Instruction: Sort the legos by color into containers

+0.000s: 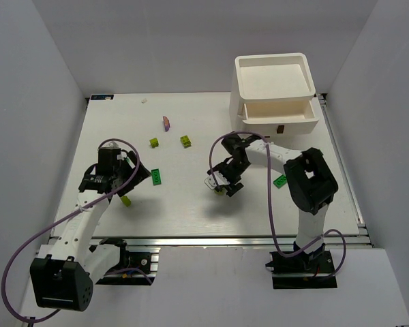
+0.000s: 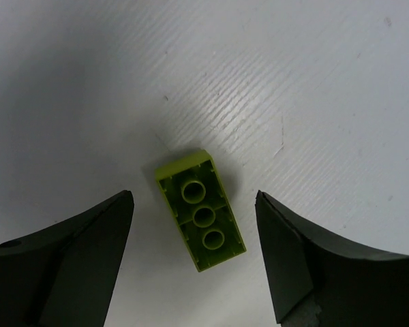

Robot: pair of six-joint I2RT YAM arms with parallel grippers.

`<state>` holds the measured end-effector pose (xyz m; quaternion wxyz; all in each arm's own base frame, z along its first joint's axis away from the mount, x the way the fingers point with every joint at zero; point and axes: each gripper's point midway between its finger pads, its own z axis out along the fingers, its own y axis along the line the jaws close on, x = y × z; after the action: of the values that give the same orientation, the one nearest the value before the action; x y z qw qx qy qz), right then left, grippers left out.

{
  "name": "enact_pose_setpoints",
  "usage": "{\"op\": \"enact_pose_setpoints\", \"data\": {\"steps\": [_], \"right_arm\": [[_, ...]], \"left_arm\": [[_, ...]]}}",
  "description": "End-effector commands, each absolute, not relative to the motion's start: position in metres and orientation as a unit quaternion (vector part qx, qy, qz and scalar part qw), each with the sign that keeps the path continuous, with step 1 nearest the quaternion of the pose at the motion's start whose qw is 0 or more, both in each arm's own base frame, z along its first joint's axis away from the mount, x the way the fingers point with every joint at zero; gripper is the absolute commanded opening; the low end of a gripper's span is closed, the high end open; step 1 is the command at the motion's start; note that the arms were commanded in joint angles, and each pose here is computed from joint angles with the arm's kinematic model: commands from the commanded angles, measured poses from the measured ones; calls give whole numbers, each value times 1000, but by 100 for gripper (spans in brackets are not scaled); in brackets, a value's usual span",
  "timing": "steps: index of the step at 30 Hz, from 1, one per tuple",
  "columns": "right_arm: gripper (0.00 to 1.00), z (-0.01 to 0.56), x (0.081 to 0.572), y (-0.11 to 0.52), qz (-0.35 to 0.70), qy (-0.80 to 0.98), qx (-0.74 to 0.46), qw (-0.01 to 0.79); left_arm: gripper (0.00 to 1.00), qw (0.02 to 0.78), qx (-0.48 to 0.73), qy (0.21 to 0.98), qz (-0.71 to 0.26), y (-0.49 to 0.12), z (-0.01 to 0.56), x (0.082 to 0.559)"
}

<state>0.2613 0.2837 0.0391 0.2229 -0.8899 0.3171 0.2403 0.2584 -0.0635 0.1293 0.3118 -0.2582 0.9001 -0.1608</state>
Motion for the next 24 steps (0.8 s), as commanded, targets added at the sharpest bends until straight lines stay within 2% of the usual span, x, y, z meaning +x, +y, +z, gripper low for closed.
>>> {"op": "enact_pose_setpoints", "data": {"steps": [1, 5, 8, 11, 12, 14, 15, 17, 19, 24], "right_arm": [[76, 31, 278, 284, 203, 299, -908, 213], [70, 27, 275, 283, 208, 289, -912, 202], [61, 25, 277, 283, 206, 287, -914, 200], [40, 29, 279, 282, 210, 293, -912, 194], [29, 33, 279, 283, 215, 296, -909, 198], [22, 40, 273, 281, 226, 303, -905, 193], [15, 52, 272, 285, 231, 303, -901, 207], [9, 70, 265, 286, 257, 337, -881, 211], [2, 113, 263, 304, 291, 364, -848, 253], [0, 220, 249, 325, 381, 460, -738, 315]], "left_arm": [[91, 316, -267, 897, -155, -61, 128, 256], [91, 307, -282, 896, -155, -59, 122, 253], [91, 306, -291, 894, -151, -56, 120, 253], [91, 304, -296, 894, -145, -54, 117, 251], [91, 304, -297, 894, -145, -54, 118, 250], [91, 301, -302, 894, -140, -52, 116, 249], [91, 300, -303, 894, -140, -52, 116, 248], [91, 302, -314, 892, -123, -46, 114, 247], [91, 302, -324, 890, -110, -41, 112, 246], [91, 292, -343, 889, -82, -32, 103, 242]]}}
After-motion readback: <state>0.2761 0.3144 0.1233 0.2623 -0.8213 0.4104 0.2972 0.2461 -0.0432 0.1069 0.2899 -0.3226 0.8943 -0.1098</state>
